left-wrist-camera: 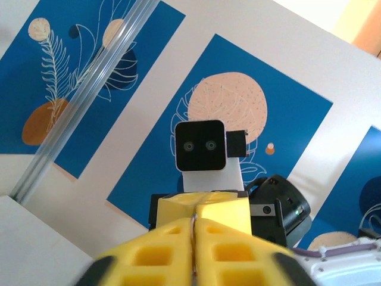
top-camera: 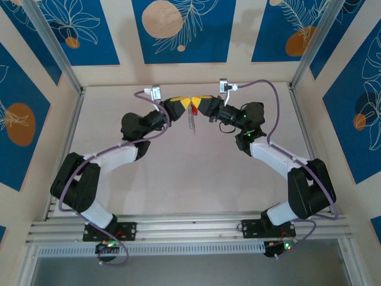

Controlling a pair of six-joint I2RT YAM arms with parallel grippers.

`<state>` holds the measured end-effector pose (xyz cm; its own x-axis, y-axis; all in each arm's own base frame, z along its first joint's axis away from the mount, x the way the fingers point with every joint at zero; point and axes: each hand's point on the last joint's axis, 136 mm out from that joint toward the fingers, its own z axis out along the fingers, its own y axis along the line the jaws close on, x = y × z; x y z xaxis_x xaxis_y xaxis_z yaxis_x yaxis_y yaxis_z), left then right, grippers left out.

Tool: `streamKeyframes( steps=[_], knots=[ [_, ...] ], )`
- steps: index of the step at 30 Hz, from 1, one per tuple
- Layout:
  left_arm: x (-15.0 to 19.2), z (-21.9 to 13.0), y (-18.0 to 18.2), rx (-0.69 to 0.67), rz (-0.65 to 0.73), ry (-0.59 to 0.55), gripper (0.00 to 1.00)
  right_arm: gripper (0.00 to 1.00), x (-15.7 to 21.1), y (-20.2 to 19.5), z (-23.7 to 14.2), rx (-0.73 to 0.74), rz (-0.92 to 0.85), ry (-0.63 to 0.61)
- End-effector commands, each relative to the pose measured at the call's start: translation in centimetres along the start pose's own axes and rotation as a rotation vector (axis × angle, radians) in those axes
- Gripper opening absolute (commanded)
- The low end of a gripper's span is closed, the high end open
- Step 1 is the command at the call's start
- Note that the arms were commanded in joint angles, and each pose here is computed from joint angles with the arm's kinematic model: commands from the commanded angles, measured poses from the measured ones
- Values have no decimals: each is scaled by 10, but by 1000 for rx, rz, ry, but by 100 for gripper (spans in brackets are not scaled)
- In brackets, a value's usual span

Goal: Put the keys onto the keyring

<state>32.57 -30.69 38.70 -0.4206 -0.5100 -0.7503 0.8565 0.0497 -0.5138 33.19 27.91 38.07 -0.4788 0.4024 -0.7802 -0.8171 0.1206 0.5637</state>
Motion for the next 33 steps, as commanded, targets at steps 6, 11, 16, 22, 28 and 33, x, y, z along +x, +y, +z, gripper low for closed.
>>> streamKeyframes(
  steps=[6,11,16,22,28,33],
  knots=[
    [-23,0,-24,-9,204,107,45,0,-3,-5,-14,-2,-20,200],
    [-14,-2,-3,-58,260,249,51,0,-4,-6,-20,-13,-37,322],
    [-15,-2,10,-35,280,338,54,0,-6,-5,-22,-69,-38,408],
    [-21,3,18,34,239,418,55,0,-5,-12,-20,-94,-8,475],
    [-16,8,18,92,197,490,54,0,-5,-18,-19,-107,13,486],
    [-12,8,21,100,175,519,51,0,-6,-19,-17,-105,12,484]
  ],
)
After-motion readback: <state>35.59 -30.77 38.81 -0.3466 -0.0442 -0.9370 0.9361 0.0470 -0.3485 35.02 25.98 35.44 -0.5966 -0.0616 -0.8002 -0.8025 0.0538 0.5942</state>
